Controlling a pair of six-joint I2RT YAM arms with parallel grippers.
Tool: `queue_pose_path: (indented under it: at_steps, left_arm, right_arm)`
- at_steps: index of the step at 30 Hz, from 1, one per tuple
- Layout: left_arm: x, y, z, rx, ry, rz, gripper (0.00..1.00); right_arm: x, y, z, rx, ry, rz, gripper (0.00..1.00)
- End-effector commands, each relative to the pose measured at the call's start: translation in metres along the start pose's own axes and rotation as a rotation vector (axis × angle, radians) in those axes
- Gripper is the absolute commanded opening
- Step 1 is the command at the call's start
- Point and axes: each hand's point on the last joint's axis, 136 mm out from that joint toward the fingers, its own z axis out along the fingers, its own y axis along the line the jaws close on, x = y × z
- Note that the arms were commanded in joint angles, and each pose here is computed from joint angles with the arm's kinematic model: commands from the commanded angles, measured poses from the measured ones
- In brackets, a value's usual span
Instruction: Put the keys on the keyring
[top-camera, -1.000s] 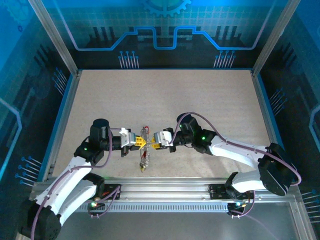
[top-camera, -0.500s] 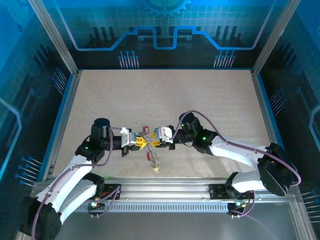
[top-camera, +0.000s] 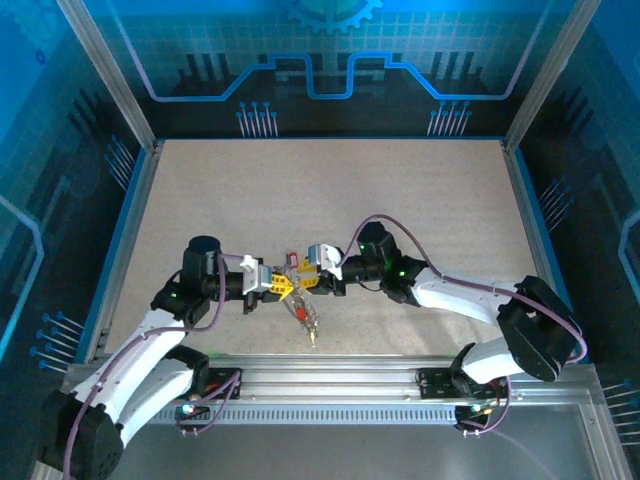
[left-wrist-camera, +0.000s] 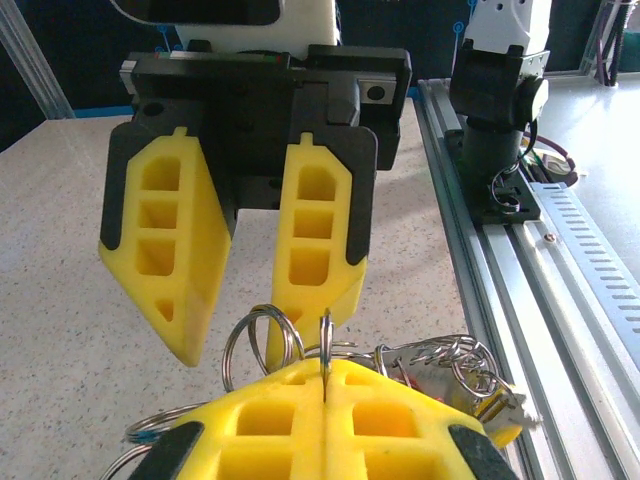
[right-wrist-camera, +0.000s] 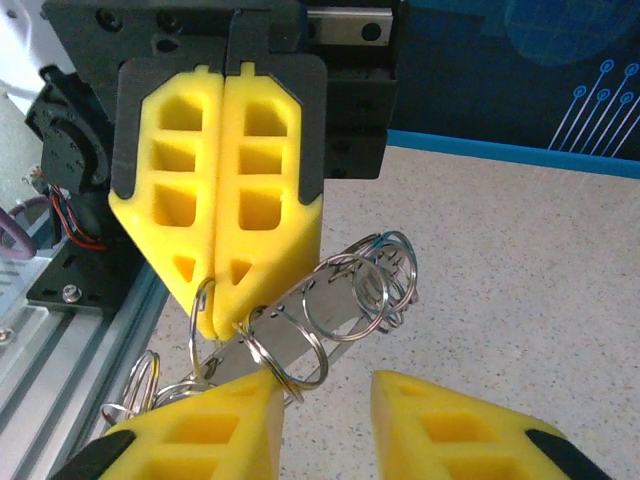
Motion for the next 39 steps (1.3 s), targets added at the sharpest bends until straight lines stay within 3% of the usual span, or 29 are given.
queue_pose_path:
  at_steps: [1, 11, 24, 39]
  left_arm:
    - [-0.015, -0.008, -0.001, 0.057, -0.048, 0.053, 0.00]
    - [-0.013, -0.010, 0.000, 0.069, -0.039, 0.048, 0.00]
    - [-0.015, -0.012, -0.001, 0.069, -0.041, 0.060, 0.00]
    - [-0.015, -0.010, 0.000, 0.059, -0.039, 0.057, 0.00]
  right_arm:
    - [-0.022, -0.004, 0.003, -0.007, -0.067, 0.009, 0.31]
    - [-0.034, 0.002, -0.001, -0.045, -0.113, 0.001, 0.32]
    - [-0.003, -0.030, 0.014, 0.081, 0.006, 0.152, 0.32]
    - [-0.012, 0.005, -0.034, -0.075, -0.080, 0.023, 0.33]
